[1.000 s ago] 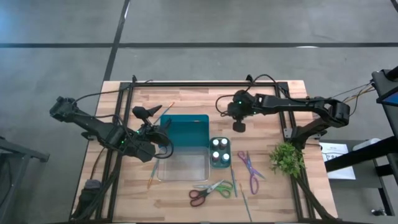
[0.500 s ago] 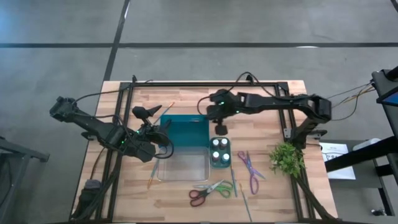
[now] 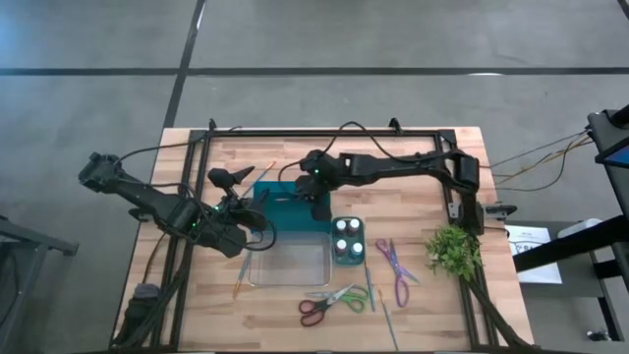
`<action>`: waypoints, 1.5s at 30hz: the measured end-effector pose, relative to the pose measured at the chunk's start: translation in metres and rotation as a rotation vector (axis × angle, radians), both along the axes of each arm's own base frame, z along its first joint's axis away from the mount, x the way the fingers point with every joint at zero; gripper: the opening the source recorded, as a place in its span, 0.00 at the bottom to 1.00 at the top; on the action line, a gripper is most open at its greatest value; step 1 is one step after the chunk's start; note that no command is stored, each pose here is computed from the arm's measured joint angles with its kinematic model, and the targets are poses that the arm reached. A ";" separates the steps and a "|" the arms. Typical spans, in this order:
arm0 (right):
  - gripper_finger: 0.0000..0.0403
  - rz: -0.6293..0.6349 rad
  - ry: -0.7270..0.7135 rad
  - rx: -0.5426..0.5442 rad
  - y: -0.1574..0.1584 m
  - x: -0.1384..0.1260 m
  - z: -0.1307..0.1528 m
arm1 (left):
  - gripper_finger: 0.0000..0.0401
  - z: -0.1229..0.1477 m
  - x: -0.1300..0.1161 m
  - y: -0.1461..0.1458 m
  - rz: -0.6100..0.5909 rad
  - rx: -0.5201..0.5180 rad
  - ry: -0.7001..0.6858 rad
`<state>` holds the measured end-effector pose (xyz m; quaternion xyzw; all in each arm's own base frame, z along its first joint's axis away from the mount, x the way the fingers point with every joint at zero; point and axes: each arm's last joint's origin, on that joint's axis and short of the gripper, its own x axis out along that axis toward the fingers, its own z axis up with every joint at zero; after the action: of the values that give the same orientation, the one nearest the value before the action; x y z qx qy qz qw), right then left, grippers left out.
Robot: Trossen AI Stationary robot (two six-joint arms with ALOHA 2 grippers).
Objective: Pick & Place Paint Supplies
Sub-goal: Put the blue paint brush into the blue bin
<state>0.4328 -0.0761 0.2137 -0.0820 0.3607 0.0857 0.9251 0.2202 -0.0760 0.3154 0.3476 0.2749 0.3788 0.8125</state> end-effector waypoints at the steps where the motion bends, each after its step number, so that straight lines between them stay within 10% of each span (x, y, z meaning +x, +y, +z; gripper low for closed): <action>1: 0.02 -0.001 -0.001 0.001 0.000 0.002 0.000 | 0.88 0.000 0.000 0.000 0.001 -0.001 0.000; 17: 0.03 -0.053 -0.022 -0.006 -0.002 -0.005 0.017 | 0.88 -0.001 -0.001 0.000 -0.002 -0.007 0.004; 29: 0.36 -0.096 -0.010 -0.014 -0.004 -0.014 0.030 | 0.88 -0.001 -0.001 0.000 -0.001 -0.007 0.004; 45: 0.39 -0.446 0.082 0.179 0.072 -0.149 0.075 | 0.88 -0.002 -0.002 0.001 0.001 -0.008 0.008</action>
<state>0.2838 -0.0044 0.2884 0.0856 0.3979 -0.0858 0.9094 0.2186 -0.0754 0.3136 0.3456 0.2796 0.3766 0.8127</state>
